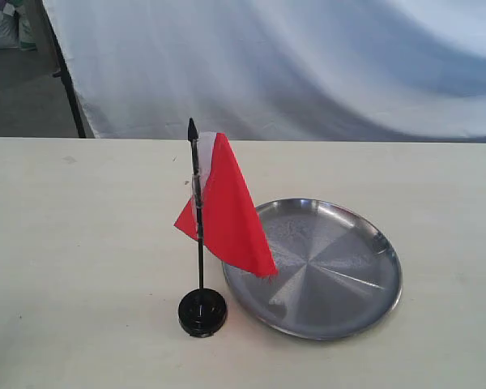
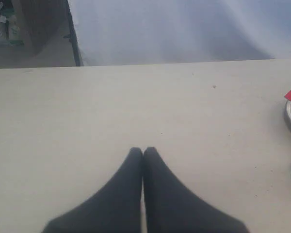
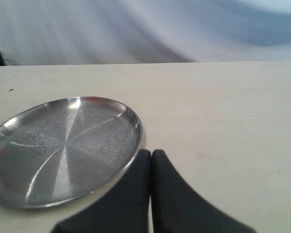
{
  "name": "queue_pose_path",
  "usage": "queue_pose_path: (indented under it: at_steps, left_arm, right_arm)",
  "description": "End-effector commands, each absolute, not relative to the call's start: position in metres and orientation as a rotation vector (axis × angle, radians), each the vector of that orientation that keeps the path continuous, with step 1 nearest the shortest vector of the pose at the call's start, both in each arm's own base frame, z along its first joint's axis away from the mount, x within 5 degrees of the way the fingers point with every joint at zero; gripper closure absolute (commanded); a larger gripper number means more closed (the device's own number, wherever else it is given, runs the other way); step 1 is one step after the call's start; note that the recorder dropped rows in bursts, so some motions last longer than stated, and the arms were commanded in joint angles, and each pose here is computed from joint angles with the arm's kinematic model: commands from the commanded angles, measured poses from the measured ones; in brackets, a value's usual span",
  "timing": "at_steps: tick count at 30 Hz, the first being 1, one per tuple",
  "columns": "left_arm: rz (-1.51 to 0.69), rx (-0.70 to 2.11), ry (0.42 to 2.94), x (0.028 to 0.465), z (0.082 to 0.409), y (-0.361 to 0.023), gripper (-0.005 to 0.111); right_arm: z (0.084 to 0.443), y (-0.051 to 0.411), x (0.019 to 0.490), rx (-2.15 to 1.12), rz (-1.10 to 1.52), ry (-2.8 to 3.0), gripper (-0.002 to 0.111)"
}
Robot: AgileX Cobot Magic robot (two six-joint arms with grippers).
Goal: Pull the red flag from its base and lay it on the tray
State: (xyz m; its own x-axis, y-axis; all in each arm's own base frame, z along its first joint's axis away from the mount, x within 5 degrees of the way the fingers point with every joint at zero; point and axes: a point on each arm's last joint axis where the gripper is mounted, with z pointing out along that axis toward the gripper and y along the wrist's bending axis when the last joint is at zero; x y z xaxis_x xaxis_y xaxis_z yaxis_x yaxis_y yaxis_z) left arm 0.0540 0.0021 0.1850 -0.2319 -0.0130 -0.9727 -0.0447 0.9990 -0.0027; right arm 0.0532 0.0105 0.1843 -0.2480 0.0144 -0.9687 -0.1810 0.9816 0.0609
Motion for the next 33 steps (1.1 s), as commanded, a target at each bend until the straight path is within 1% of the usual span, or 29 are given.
queue_pose_path:
  at_steps: [1,12,14,17,18,20,26,30,33]
  left_arm:
    - [0.03,-0.043,1.804,0.054,0.184,0.002,0.107]
    - [0.016,-0.061,1.749,0.055,0.189,0.002,0.107]
    - [-0.041,-0.118,1.676,0.056,0.195,0.002,0.107]
    - [-0.287,-0.344,1.515,0.056,0.207,0.002,0.107]
    - [-0.403,-0.449,1.444,0.056,0.212,0.003,0.107]
    - [-0.504,-0.538,1.364,0.056,0.217,0.004,0.107]
    - [-0.519,-0.54,1.211,0.053,0.229,0.008,0.107]
    - [-0.523,-0.543,1.205,0.053,0.229,0.008,0.107]
    - [-0.569,-0.58,1.218,0.053,0.227,0.008,0.107]
  right_arm:
    - [0.184,0.01,0.053,-0.128,0.176,1.803,0.108]
    - [0.184,0.01,0.053,-0.128,0.176,1.803,0.108]
    - [0.184,0.01,0.053,-0.128,0.176,1.803,0.108]
    - [0.184,0.01,0.053,-0.128,0.176,1.803,0.108]
    - [0.184,0.01,0.053,-0.128,0.176,1.803,0.108]
    - [0.184,0.01,0.053,-0.128,0.176,1.803,0.108]
    - [0.184,0.01,0.053,-0.128,0.176,1.803,0.108]
    - [0.184,0.01,0.053,-0.128,0.176,1.803,0.108]
    - [0.184,0.01,0.053,-0.128,0.176,1.803,0.108]
